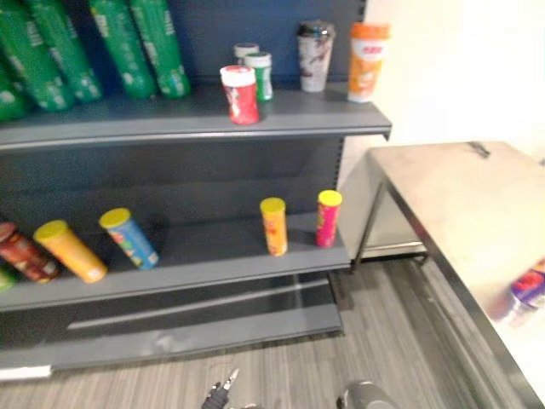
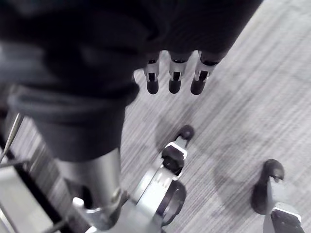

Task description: Put the gum and the chips on the shelf.

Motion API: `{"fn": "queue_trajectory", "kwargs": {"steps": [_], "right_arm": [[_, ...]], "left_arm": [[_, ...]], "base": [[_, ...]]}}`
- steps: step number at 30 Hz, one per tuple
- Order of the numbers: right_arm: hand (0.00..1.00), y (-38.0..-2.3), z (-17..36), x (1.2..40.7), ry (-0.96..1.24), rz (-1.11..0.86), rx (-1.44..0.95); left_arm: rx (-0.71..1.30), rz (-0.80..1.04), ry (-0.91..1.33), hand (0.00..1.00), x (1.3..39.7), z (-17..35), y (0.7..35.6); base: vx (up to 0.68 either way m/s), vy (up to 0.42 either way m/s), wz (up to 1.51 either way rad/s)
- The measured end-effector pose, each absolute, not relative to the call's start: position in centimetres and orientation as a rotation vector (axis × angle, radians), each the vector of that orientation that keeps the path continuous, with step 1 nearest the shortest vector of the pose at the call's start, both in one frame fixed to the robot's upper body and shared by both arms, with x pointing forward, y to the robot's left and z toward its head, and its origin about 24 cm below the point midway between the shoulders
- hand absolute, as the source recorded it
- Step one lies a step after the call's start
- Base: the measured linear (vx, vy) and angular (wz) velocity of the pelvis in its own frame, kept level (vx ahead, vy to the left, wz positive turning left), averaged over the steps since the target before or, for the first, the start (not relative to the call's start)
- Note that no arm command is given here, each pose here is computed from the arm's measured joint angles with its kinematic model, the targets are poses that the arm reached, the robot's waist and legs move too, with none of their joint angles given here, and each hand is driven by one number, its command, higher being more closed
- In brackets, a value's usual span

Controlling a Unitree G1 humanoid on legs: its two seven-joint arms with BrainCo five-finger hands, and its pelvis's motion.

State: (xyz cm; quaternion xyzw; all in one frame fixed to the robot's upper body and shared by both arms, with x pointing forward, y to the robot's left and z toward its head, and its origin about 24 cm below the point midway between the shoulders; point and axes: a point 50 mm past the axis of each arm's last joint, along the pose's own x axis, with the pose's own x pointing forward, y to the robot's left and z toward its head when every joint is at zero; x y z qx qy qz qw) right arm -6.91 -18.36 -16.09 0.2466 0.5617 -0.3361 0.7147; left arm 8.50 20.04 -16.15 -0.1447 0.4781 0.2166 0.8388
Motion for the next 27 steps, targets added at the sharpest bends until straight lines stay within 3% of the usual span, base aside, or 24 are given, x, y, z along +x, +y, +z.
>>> {"fn": "queue_trajectory", "kwargs": {"steps": [8, 12, 15, 18, 24, 27], "right_arm": [[0.00, -19.3, -15.7, -8.0, 1.213, -0.912, 0.583], [0.00, -21.5, -16.0, -3.5, 1.093, -0.875, 0.556], [0.00, -21.9, -16.0, 2.2, 0.972, -0.791, 0.559], [0.00, -22.1, -16.1, 4.8, 0.940, -0.761, 0.558], [0.00, -21.8, -16.6, 2.3, 1.016, -0.776, 0.569], [0.00, -22.9, -16.3, 2.8, 0.996, -0.769, 0.527]], "left_arm": [[-0.255, 0.343, 0.930, 0.00, 12.1, -15.2, 19.0], [-0.311, 0.362, 0.903, 0.00, 11.6, -15.0, 18.7], [-0.321, 0.368, 0.953, 0.00, 10.3, -15.6, 18.8], [-0.300, 0.284, 0.931, 0.00, 12.3, -15.4, 17.8], [-0.279, 0.294, 1.008, 0.00, 10.4, -16.1, 18.1], [-0.269, 0.286, 0.934, 0.00, 12.3, -15.4, 18.3]], "base": [[-0.14, 0.117, -1.23], [0.08, -0.007, -1.74], [0.12, -0.164, -1.92], [0.07, -0.166, -1.18], [0.16, -0.087, -0.51], [0.08, 0.064, -0.42]]}}
